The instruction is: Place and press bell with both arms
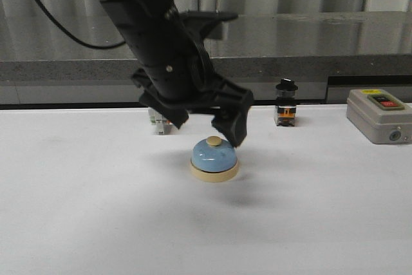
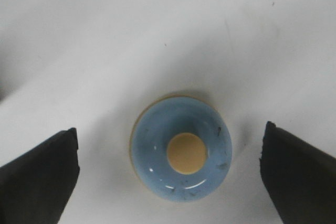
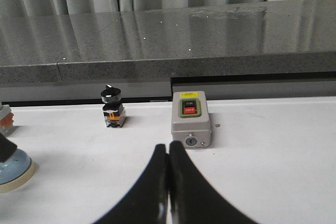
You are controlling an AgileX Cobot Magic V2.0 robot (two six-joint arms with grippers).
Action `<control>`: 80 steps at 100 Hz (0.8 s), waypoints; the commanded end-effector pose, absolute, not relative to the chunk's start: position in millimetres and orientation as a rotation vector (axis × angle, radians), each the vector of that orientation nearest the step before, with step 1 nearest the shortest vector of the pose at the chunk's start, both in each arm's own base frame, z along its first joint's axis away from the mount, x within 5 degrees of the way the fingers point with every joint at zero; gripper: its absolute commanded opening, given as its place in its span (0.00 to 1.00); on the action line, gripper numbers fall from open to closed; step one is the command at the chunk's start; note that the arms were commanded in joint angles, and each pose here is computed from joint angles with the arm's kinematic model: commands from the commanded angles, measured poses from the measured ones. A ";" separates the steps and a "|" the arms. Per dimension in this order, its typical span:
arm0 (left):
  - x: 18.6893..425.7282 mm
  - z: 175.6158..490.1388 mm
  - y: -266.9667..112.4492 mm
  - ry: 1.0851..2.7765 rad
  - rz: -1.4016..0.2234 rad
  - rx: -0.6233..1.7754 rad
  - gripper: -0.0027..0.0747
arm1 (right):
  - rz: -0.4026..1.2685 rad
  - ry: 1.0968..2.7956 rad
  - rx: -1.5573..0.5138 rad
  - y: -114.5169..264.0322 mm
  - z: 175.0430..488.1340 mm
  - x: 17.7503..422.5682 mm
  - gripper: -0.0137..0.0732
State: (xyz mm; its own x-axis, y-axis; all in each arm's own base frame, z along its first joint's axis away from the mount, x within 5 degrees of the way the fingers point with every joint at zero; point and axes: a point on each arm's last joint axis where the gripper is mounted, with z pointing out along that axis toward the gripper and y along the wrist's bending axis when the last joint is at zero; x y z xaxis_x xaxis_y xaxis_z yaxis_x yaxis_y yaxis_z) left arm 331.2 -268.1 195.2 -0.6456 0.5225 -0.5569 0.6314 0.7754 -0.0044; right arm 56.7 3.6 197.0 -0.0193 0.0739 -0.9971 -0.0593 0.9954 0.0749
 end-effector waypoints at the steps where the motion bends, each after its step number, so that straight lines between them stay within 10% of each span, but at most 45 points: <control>1: 334.1 255.2 -253.5 2.275 -0.320 0.759 0.90 | 0.092 1.470 0.009 2.7 210.4 54.4 0.09; 35: 318.6 308.6 -153.4 2.166 -0.267 0.475 0.90 | 0.092 1.470 0.009 2.7 210.4 54.4 0.09; 80: 226.0 305.7 -42.3 2.062 -0.184 0.092 0.90 | 0.092 1.470 0.009 2.7 210.4 54.4 0.09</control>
State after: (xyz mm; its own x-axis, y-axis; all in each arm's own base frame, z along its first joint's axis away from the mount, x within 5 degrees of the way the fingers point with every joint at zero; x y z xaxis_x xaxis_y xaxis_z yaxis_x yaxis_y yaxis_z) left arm 243.3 -48.7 287.5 -0.5949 0.0485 -0.8024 0.1608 0.9852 -0.0597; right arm 56.7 3.6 196.4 -0.0209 0.0738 -0.9971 -0.0592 0.9954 0.0749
